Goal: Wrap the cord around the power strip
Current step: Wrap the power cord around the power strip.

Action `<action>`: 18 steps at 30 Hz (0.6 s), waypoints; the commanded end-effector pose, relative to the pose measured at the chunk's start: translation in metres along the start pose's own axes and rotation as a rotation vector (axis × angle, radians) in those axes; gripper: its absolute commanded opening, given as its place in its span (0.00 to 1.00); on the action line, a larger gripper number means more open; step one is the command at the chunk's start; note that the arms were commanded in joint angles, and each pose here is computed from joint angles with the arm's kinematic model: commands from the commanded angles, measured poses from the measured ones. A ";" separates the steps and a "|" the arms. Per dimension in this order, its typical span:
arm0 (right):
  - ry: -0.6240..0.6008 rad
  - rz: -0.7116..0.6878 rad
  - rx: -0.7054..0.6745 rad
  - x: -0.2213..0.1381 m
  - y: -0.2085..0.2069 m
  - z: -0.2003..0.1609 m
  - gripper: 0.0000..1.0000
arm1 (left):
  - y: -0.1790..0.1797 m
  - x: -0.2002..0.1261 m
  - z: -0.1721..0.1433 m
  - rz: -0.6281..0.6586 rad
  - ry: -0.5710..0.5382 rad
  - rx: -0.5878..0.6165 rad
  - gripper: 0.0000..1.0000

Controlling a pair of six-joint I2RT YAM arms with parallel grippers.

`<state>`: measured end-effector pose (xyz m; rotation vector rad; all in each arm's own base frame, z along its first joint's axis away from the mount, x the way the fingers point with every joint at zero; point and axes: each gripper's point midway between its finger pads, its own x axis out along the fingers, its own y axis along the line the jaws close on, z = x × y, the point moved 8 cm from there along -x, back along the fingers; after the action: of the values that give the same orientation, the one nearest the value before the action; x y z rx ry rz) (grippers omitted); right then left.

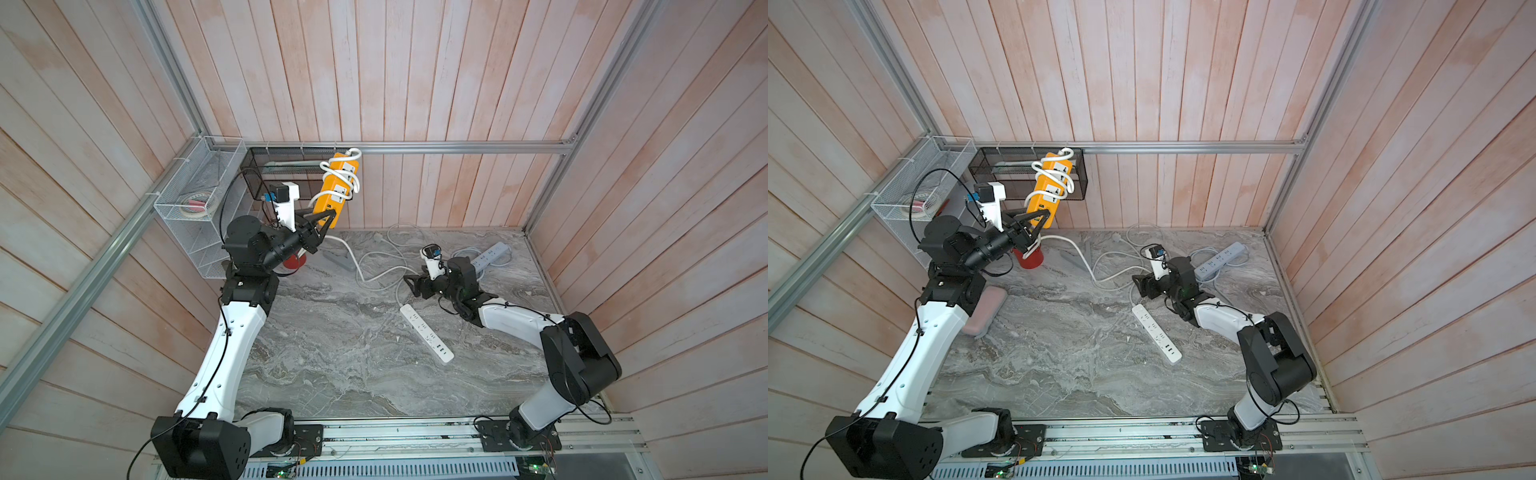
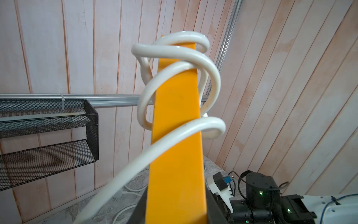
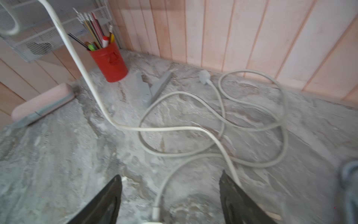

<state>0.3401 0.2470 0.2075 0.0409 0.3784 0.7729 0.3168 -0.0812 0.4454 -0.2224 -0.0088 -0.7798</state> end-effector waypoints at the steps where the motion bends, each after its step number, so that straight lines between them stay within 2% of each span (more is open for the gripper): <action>1: -0.144 0.043 -0.011 0.031 0.038 0.027 0.86 | -0.009 -0.001 0.022 -0.017 -0.055 0.053 0.00; 6: -0.197 0.109 -0.041 0.075 0.061 0.051 0.87 | -0.014 0.000 0.023 -0.035 -0.040 0.055 0.00; 11: -0.151 0.172 -0.139 0.120 0.066 0.057 0.87 | -0.021 0.002 0.023 -0.063 -0.039 0.054 0.00; 16: -0.106 0.246 -0.202 0.158 0.074 0.062 0.81 | -0.022 0.004 0.023 -0.077 -0.048 0.038 0.00; 18: -0.103 0.252 -0.195 0.167 0.074 0.062 0.74 | -0.023 0.004 0.026 -0.080 -0.053 0.036 0.00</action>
<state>0.4192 0.4115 0.2385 -0.0134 0.1472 0.9964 0.3160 -0.0936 0.4432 -0.2433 0.0411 -0.8170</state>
